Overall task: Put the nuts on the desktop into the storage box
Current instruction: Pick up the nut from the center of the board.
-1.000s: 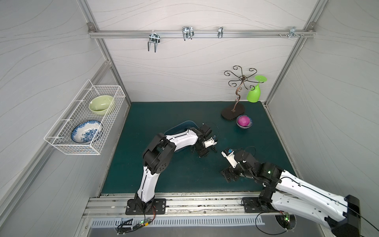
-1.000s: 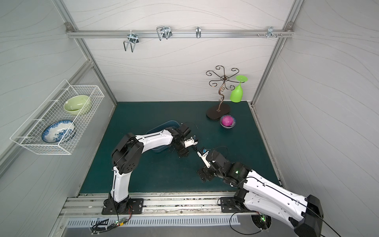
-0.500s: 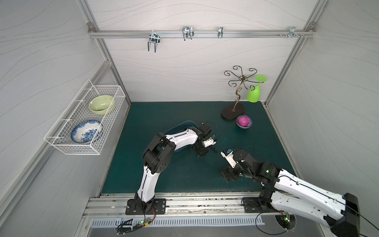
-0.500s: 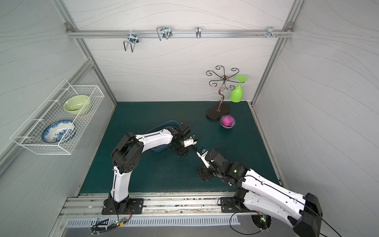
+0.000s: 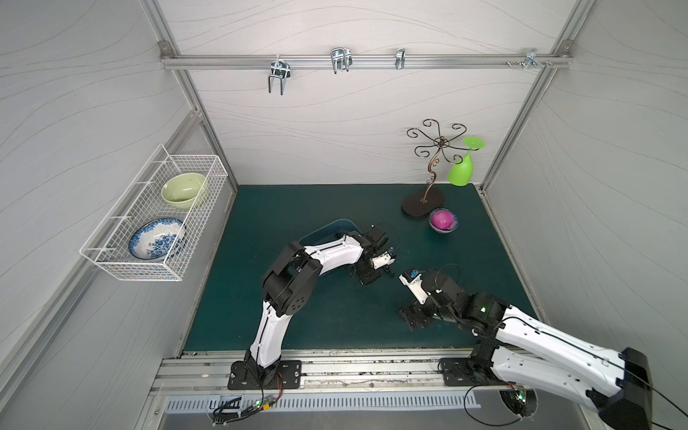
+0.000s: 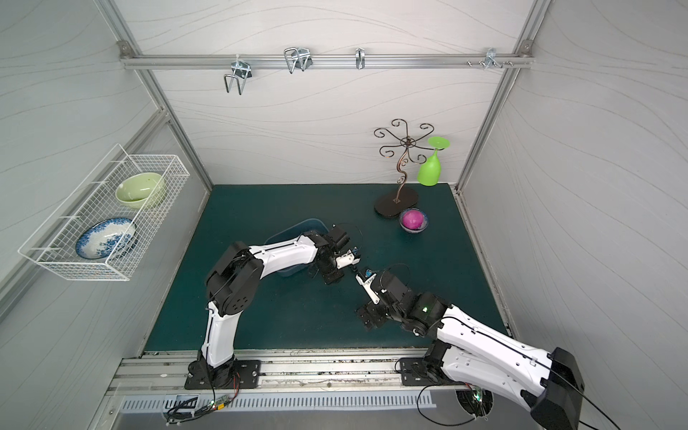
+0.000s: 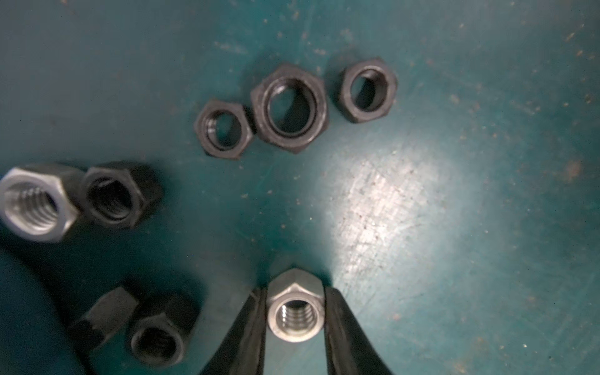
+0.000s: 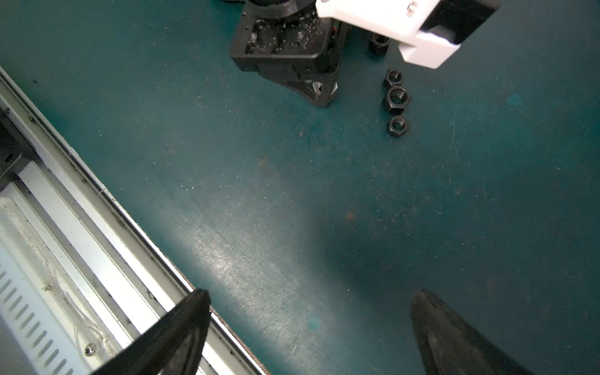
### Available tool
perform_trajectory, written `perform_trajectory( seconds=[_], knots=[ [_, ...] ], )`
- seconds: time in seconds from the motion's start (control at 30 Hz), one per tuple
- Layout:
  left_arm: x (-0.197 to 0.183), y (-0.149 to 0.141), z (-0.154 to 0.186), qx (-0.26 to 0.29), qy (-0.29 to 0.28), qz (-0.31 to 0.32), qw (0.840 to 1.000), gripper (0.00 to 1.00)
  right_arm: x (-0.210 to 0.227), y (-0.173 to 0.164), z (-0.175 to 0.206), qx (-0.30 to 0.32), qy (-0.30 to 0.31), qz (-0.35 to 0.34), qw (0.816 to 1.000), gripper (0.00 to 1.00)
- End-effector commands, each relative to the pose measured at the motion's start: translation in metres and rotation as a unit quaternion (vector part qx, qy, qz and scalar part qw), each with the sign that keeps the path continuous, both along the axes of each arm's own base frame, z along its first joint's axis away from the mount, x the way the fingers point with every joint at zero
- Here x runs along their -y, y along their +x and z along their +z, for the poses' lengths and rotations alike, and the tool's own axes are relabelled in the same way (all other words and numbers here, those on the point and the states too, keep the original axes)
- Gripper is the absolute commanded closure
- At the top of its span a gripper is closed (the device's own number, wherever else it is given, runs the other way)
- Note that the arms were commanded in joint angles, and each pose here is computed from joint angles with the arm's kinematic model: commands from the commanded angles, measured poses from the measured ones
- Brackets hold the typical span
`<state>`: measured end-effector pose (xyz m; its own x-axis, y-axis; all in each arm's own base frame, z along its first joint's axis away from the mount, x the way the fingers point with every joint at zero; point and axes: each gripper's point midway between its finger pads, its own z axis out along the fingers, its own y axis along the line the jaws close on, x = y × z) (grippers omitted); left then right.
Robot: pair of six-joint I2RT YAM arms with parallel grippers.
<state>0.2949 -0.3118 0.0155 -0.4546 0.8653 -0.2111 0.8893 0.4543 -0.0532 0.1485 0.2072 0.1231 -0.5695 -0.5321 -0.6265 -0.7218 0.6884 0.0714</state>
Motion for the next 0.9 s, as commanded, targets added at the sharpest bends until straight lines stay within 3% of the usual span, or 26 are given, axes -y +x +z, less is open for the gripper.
perform_trajectory(
  seconds=[0.0, 0.3, 0.7, 0.87],
  knots=[
    [0.004, -0.024, -0.009, -0.043, 0.0, -0.022, 0.999, 0.7, -0.012, 0.006, 0.018, 0.016, 0.026, 0.006, 1.0, 0.01],
    [0.005, -0.023, 0.004, -0.04, -0.003, -0.032, 0.999, 0.74, -0.016, 0.007, 0.019, 0.013, 0.029, 0.011, 0.999, 0.01],
    [-0.003, -0.01, 0.078, -0.032, -0.056, -0.014, 0.998, 0.74, -0.054, 0.016, 0.057, 0.069, 0.103, 0.068, 0.99, 0.01],
    [-0.015, 0.004, 0.106, -0.016, -0.068, -0.001, 0.998, 0.74, -0.07, 0.024, 0.072, 0.099, 0.104, 0.094, 0.985, 0.01]
  ],
)
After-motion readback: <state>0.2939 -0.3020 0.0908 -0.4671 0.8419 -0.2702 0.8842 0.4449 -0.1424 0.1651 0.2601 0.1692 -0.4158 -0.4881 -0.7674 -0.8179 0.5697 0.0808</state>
